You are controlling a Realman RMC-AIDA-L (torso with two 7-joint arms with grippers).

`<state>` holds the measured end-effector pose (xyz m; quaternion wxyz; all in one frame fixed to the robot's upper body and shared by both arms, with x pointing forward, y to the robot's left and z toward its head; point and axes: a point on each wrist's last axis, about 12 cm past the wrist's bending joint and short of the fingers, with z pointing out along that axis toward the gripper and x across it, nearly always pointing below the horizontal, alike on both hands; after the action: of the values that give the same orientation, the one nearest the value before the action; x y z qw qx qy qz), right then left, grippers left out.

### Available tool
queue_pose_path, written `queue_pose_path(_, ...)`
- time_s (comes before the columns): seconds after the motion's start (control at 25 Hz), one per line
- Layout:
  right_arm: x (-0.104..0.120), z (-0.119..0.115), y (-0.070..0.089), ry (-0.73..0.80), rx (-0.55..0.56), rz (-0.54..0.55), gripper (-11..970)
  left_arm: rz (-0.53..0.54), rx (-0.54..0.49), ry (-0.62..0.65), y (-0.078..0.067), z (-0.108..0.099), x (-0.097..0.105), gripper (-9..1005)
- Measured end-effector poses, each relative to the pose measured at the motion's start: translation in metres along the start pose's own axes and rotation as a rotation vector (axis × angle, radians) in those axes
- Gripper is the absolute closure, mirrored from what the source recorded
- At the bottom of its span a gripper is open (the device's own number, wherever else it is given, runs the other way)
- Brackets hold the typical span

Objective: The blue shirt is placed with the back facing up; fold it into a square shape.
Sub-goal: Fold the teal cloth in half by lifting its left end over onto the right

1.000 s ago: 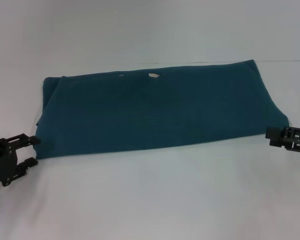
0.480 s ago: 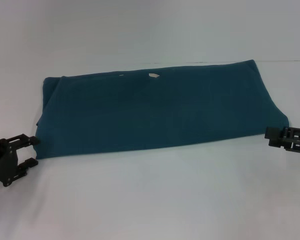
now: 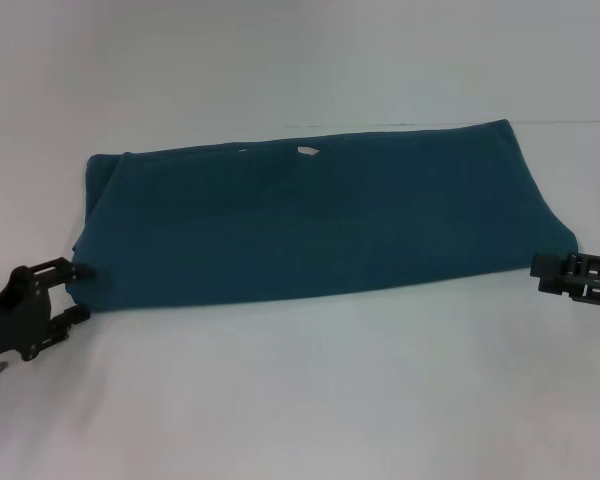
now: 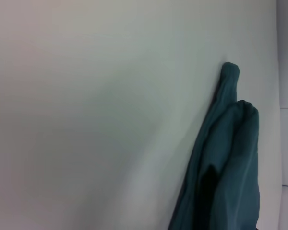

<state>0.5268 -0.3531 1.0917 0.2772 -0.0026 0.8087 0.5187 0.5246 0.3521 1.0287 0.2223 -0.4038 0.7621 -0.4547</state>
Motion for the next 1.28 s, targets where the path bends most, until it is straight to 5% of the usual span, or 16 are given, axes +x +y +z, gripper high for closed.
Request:
queue_pose_path(0.48, -0.001, 0.002, 0.001, 0.001, -0.002, -0.003, 272, 0.085, 0.096, 0.04, -0.029, 0.01, -0.002, 383)
queue_pose_path(0.84, -0.001, 0.001, -0.001, -0.008, 0.011, 0.001, 271, 0.043, 0.063, 0.008, -0.008, -0.002, 0.0, 383)
queue_pose_path(1.28, -0.002, 0.001, -0.001, -0.008, 0.011, -0.002, 271, 0.066, 0.042, 0.075, -0.014, 0.009, 0.006, 384)
